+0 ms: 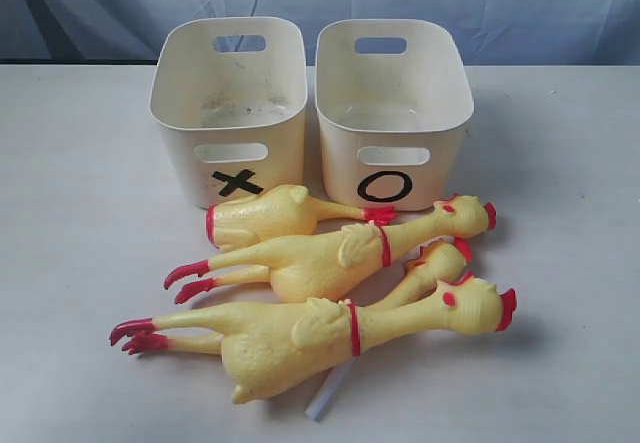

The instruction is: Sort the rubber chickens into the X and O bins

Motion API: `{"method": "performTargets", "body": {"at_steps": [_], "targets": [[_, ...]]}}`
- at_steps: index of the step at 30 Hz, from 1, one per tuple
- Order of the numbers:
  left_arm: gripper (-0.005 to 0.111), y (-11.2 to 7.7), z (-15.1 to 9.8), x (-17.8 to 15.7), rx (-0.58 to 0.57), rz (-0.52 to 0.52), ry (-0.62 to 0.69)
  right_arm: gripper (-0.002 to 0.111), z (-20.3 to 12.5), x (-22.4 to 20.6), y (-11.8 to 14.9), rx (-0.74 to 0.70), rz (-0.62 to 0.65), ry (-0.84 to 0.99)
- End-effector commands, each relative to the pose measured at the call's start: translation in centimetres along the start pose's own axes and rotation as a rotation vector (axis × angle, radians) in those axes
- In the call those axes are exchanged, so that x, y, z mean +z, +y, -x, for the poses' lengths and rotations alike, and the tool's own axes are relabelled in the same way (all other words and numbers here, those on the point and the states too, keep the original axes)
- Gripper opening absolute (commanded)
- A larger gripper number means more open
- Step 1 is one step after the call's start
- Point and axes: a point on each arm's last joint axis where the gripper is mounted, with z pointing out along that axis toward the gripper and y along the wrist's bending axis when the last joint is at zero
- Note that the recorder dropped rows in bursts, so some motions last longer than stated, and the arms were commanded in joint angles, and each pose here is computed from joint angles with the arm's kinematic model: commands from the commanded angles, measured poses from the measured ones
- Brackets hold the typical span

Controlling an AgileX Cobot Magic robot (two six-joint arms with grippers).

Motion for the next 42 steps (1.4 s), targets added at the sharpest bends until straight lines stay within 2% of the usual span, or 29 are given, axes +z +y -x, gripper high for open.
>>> {"method": "performTargets", "body": {"at_steps": [1, 4, 6, 7, 8, 9, 10, 11, 12, 13, 14, 15, 17, 18, 19, 23, 24, 25, 27, 28, 29, 30, 31, 32, 33, 34, 36, 42], "targets": [[0.0, -0.1, 0.1, 0.0, -0.016, -0.011, -0.01, -0.001, -4.7, 4.7, -1.6, 0.071, -0.141, 0.385], [0.0, -0.1, 0.1, 0.0, -0.016, -0.011, -0.01, -0.001, -8.1, 6.8, -2.7, 0.13, -0.19, 0.534], [0.0, -0.1, 0.1, 0.0, -0.016, -0.011, -0.01, -0.001, -11.1, 8.4, -3.9, 0.111, -0.223, 0.626], [0.0, -0.1, 0.1, 0.0, -0.016, -0.011, -0.01, -0.001, -13.5, 9.0, -4.5, 0.163, -0.249, 0.736], [0.0, -0.1, 0.1, 0.0, -0.016, -0.011, -0.01, -0.001, -14.5, 8.9, -4.6, 0.146, -0.245, 0.819], [0.0, -0.1, 0.1, 0.0, -0.016, -0.011, -0.01, -0.001, -17.2, 8.5, -4.6, 0.107, -0.167, 1.042], [0.0, -0.1, 0.1, 0.0, -0.016, -0.011, -0.01, -0.001, -18.5, 8.4, -4.4, 0.118, -0.114, 1.141], [0.0, -0.1, 0.1, 0.0, -0.016, -0.011, -0.01, -0.001, -21.4, 8.1, -3.7, 0.216, 0.048, 1.341], [0.0, -0.1, 0.1, 0.0, -0.016, -0.011, -0.01, -0.001, -22.3, 8.1, -3.0, 0.3, 0.139, 1.397], [0.0, -0.1, 0.1, 0.0, -0.016, -0.011, -0.01, -0.001, -24.5, 8.0, -1.4, 0.447, 0.392, 1.507], [0.0, -0.1, 0.1, 0.0, -0.016, -0.011, -0.01, -0.001, -26.3, 8.3, -0.4, 0.518, 0.563, 1.508], [0.0, -0.1, 0.1, 0.0, -0.016, -0.011, -0.01, -0.001, -27.8, 8.6, 0.7, 0.524, 0.716, 1.452], [0.0, -0.1, 0.1, 0.0, -0.016, -0.011, -0.01, -0.001, -30.3, 8.1, 3.2, 0.554, 0.89, 1.439], [0.0, -0.1, 0.1, 0.0, -0.016, -0.011, -0.01, -0.001, -31.4, 7.6, 4.6, 0.542, 0.993, 1.418], [0.0, -0.1, 0.1, 0.0, -0.016, -0.011, -0.01, -0.001, -32.6, 6.4, 6.8, 0.483, 1.159, 1.392], [0.0, -0.1, 0.1, 0.0, -0.016, -0.011, -0.01, -0.001, -34.3, 2.4, 11.5, 0.264, 1.53, 1.332], [0.0, -0.1, 0.1, 0.0, -0.016, -0.011, -0.01, -0.001, -35.5, 0.4, 13.5, -0.001, 1.576, 1.339], [0.0, -0.1, 0.1, 0.0, -0.016, -0.011, -0.01, -0.001, -36.0, -0.4, 14.2, -0.131, 1.591, 1.345], [0.0, -0.1, 0.1, 0.0, -0.016, -0.011, -0.01, -0.001, -38.0, -4.7, 16.3, -0.713, 1.638, 1.43], [0.0, -0.1, 0.1, 0.0, -0.016, -0.011, -0.01, 0.001, -38.4, -5.7, 16.5, -0.82, 1.637, 1.466], [0.0, -0.1, 0.1, 0.0, -0.016, -0.011, -0.01, 0.012, -39.3, -7.2, 16.8, -0.949, 1.593, 1.55], [0.0, -0.1, 0.1, 0.0, -0.016, -0.011, -0.01, 0.022, -39.7, -7.8, 17.0, -1.002, 1.57, 1.575], [0.0, -0.1, 0.1, 0.0, -0.016, -0.011, -0.01, 0.052, -40.8, -8.5, 17.0, -1.078, 1.533, 1.606], [0.0, -0.1, 0.1, 0.0, -0.016, -0.011, -0.01, 0.067, -41.3, -8.7, 17.0, -1.087, 1.519, 1.622], [0.0, -0.1, 0.1, 0.0, -0.016, -0.011, -0.01, 0.101, -42.5, -9.4, 16.9, -1.103, 1.496, 1.665], [0.0, -0.1, 0.1, 0.0, -0.016, -0.011, -0.01, 0.104, -43.0, -9.7, 16.8, -1.112, 1.477, 1.692], [0.0, -0.1, 0.1, 0.0, -0.016, -0.011, -0.01, 0.101, -45.1, -11.4, 16.5, -1.118, 1.433, 1.812], [0.0, -0.1, 0.1, 0.0, -0.016, -0.011, -0.01, 0.101, -47.4, -14.5, 16.6, -0.988, 1.448, 1.98]]}}
